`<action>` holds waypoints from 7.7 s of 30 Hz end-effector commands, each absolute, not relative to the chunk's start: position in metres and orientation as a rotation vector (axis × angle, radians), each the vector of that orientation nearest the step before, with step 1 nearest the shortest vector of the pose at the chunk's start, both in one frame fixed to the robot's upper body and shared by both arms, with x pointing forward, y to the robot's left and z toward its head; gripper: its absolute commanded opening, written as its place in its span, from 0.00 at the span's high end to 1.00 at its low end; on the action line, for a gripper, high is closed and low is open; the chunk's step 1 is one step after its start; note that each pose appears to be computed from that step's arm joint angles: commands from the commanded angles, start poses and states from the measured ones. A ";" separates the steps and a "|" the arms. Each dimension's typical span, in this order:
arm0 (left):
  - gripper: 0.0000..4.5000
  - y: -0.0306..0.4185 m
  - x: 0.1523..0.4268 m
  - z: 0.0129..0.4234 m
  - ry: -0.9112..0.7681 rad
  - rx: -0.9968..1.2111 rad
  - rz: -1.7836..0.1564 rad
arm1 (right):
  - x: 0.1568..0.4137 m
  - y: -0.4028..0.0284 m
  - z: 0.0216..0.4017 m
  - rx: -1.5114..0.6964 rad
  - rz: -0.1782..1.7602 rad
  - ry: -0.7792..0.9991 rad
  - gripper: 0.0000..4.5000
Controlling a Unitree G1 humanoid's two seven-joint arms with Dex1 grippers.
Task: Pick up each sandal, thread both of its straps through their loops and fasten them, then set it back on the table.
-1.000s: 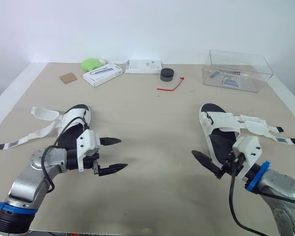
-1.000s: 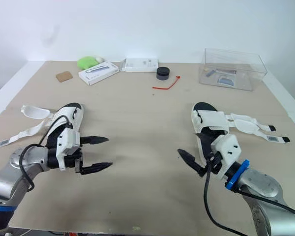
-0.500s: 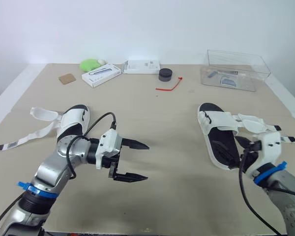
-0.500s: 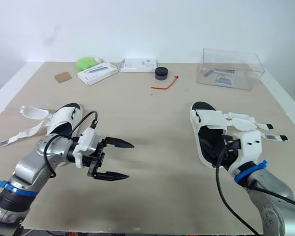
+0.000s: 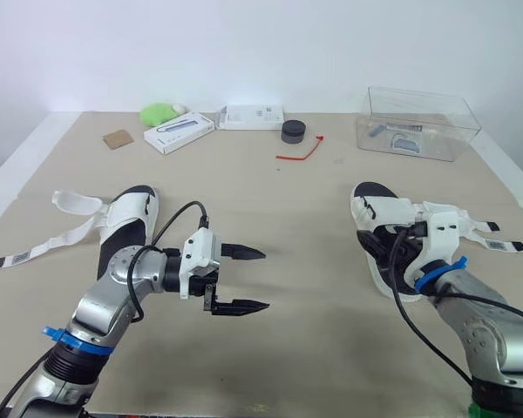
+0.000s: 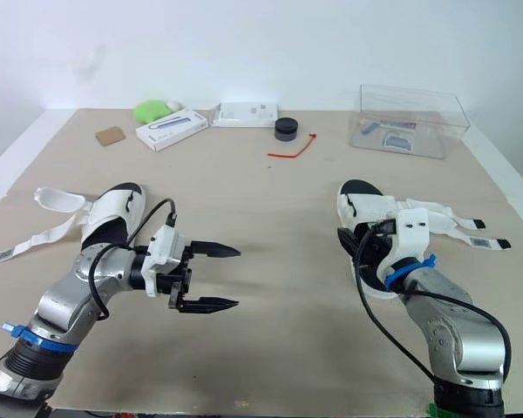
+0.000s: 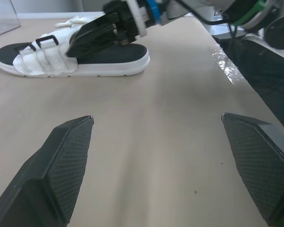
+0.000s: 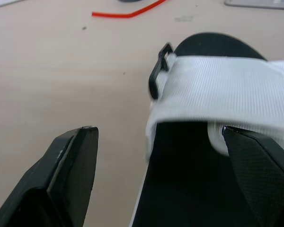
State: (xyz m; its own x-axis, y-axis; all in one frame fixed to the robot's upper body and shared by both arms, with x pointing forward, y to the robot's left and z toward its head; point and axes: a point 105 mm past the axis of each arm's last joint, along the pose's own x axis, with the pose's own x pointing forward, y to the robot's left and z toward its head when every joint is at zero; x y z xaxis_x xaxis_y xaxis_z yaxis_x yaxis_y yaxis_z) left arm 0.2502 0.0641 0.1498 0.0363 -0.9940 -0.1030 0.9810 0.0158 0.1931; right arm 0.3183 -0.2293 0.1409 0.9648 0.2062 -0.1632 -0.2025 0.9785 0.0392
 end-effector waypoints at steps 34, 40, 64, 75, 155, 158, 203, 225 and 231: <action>0.00 0.083 0.254 0.160 -0.093 0.252 -1.456 | 0.300 -0.156 0.153 -0.309 0.828 0.174 0.99; 0.00 0.092 0.260 0.161 -0.087 0.293 -1.463 | 0.255 -0.132 0.146 -0.509 1.311 0.232 0.99; 0.00 0.116 0.248 0.148 0.015 0.321 -1.477 | 0.247 -0.114 0.114 -0.717 1.621 0.176 0.99; 0.53 0.114 0.256 0.141 0.053 0.315 -1.476 | 0.241 -0.136 0.133 -0.602 1.574 0.239 0.00; 1.00 0.114 0.265 0.130 0.084 0.395 -1.480 | 0.306 -0.072 0.206 -1.298 1.196 -0.707 0.99; 1.00 0.114 0.266 0.129 0.084 0.393 -1.483 | 0.292 -0.078 0.178 -1.608 1.285 -0.860 0.99; 1.00 0.117 0.266 0.127 0.114 0.361 -1.501 | 0.224 -0.109 0.174 -0.129 1.370 0.410 0.44; 1.00 0.108 0.268 0.127 0.106 0.302 -1.481 | 0.211 -0.066 0.125 0.136 1.163 0.617 0.44; 1.00 0.107 0.270 0.127 0.100 0.301 -1.470 | 0.219 -0.061 0.131 0.246 1.120 0.614 0.83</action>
State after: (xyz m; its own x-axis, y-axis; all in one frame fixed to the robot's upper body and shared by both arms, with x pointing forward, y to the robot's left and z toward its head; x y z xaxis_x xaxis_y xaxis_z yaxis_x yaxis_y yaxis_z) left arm 0.2690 0.1081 0.1191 0.0988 -0.9592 -0.2649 0.9919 0.0735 0.1035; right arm 0.2159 -0.0608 0.1190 0.2725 0.8876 -0.3713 -0.7590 0.4354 0.4840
